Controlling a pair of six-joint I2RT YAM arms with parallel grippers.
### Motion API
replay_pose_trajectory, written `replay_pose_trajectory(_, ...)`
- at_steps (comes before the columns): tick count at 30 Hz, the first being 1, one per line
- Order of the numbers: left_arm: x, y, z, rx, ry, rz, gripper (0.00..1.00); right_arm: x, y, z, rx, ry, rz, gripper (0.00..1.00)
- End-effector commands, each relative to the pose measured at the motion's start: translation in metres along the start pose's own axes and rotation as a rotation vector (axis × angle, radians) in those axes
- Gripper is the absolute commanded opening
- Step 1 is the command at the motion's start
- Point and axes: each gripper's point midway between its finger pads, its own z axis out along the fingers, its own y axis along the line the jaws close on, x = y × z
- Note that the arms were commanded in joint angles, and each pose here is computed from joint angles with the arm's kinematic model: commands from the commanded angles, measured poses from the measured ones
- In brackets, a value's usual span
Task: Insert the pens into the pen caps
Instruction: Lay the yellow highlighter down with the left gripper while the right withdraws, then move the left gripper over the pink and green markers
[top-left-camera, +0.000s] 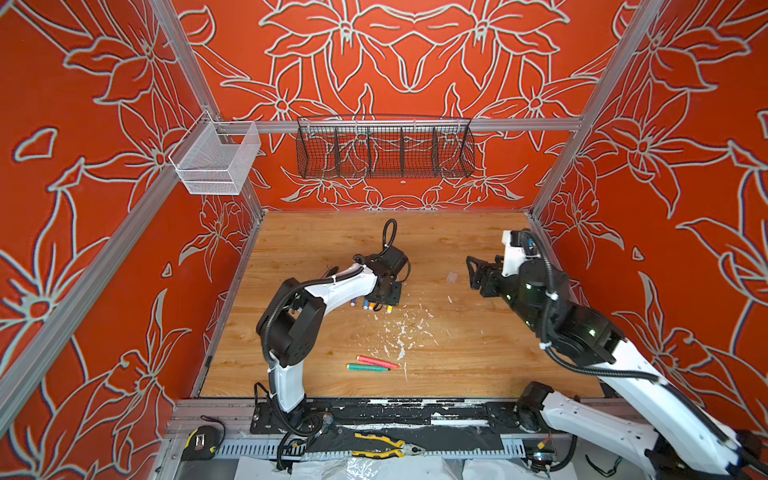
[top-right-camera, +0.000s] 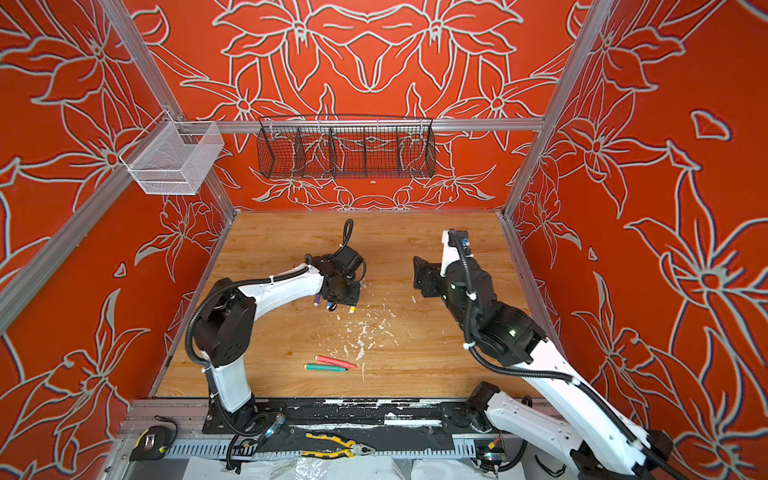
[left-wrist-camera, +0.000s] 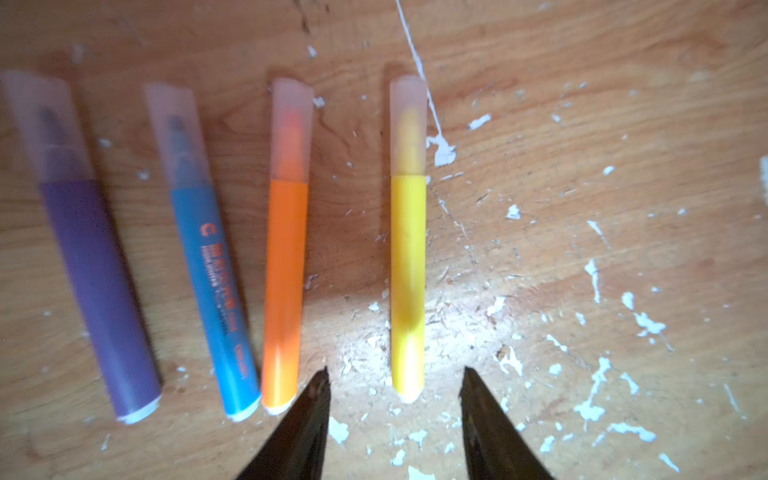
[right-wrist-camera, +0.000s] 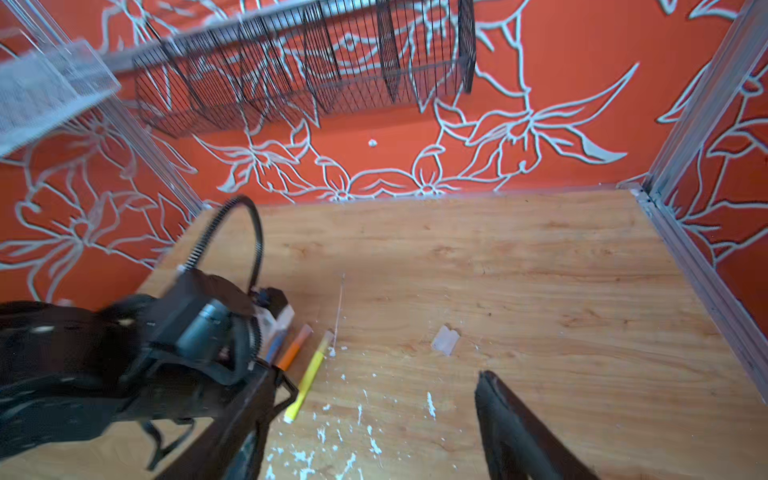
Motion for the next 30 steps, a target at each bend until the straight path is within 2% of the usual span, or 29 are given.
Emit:
replay_pose_trajectory(1,-0.015,0.005,-0.032,0.000,-0.135,0.002,0.51,0.013,0.002,0.016,0.011,0.052,-0.047,0.78)
replay_pose_trajectory(9,-0.019,0.027,-0.095,-0.011,-0.363,0.021,0.58,0.035,0.025,0.074,-0.001,0.095,0.002,0.75)
replay_pose_trajectory(15,-0.009,0.045,-0.128,-0.023,-0.480,0.000,0.64,0.054,0.025,0.103,0.036,0.111,-0.034,0.75)
replay_pose_trajectory(18,0.010,0.038,-0.122,0.048,-0.436,0.002,0.65,0.064,0.015,0.108,0.076,0.111,-0.049,0.77)
replay_pose_trajectory(21,0.037,0.025,-0.110,0.112,-0.313,0.045,0.65,0.076,0.012,0.112,0.066,0.121,-0.035,0.78)
replay_pose_trajectory(30,0.122,0.003,-0.086,-0.004,-0.028,0.188,0.62,0.096,0.005,0.127,0.081,0.196,0.005,0.73)
